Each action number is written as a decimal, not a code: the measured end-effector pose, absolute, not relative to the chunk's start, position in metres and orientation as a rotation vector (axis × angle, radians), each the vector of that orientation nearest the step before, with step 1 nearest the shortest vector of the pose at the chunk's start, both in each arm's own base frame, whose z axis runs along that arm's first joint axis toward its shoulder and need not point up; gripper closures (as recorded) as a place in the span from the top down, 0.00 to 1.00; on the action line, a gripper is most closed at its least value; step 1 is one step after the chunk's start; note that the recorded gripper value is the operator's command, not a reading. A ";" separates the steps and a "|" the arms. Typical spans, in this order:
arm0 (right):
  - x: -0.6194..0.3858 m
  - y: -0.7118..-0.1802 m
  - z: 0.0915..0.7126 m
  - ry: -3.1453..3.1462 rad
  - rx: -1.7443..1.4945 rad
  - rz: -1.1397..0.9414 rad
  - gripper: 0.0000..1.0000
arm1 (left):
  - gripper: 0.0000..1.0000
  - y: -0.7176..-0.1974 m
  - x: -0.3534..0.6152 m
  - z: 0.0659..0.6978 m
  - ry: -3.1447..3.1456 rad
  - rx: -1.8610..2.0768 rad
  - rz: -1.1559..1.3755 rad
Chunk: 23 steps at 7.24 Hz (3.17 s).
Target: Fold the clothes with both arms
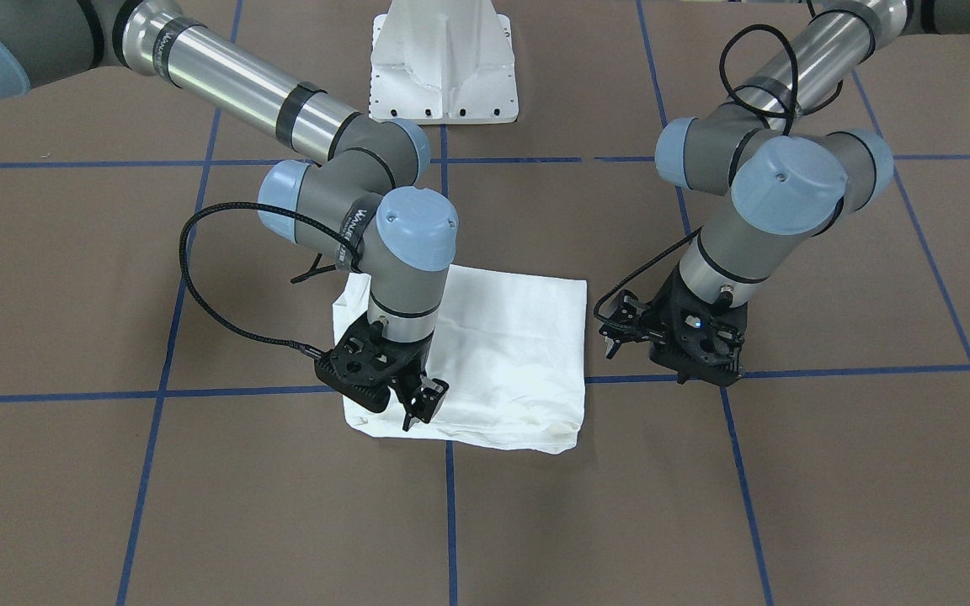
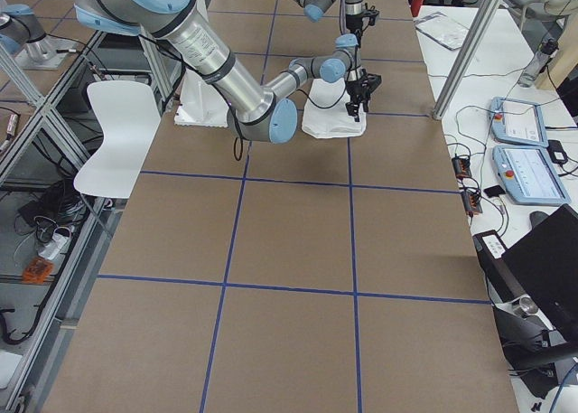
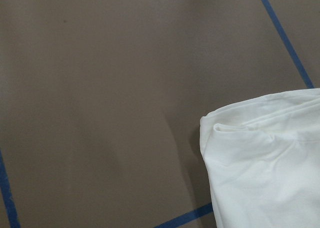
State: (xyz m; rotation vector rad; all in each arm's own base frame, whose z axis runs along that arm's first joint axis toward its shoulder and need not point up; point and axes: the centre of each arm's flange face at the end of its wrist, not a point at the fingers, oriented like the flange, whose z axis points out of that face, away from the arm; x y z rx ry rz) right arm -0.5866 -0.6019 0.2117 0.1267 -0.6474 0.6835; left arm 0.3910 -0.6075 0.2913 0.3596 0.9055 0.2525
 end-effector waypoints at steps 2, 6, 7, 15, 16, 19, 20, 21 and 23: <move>-0.572 -0.584 0.188 -0.679 0.099 0.586 1.00 | 1.00 -0.607 0.390 0.294 0.904 0.358 0.253; -0.618 -0.511 0.196 -0.669 0.137 0.383 1.00 | 1.00 -0.606 0.389 0.300 0.899 0.356 0.260; -0.627 -0.504 0.201 -0.653 0.159 0.352 1.00 | 1.00 -0.606 0.389 0.300 0.898 0.357 0.262; -0.626 -0.604 0.236 -0.609 0.430 0.380 1.00 | 1.00 -0.604 0.388 0.296 0.903 0.362 0.266; -0.609 -0.622 0.226 -0.626 0.421 0.358 1.00 | 1.00 -0.602 0.386 0.292 0.906 0.367 0.266; -0.492 -0.661 0.210 -0.632 0.231 0.164 1.00 | 1.00 -0.607 0.350 0.303 0.890 0.388 0.279; -0.428 -0.657 0.222 -0.636 0.185 0.092 1.00 | 1.00 -0.610 0.323 0.313 0.860 0.401 0.311; -0.359 -0.647 0.245 -0.633 0.168 0.014 1.00 | 1.00 -0.611 0.286 0.316 0.808 0.413 0.355; -0.225 -0.625 0.317 -0.617 0.160 -0.162 1.00 | 1.00 -0.608 0.203 0.337 0.702 0.429 0.443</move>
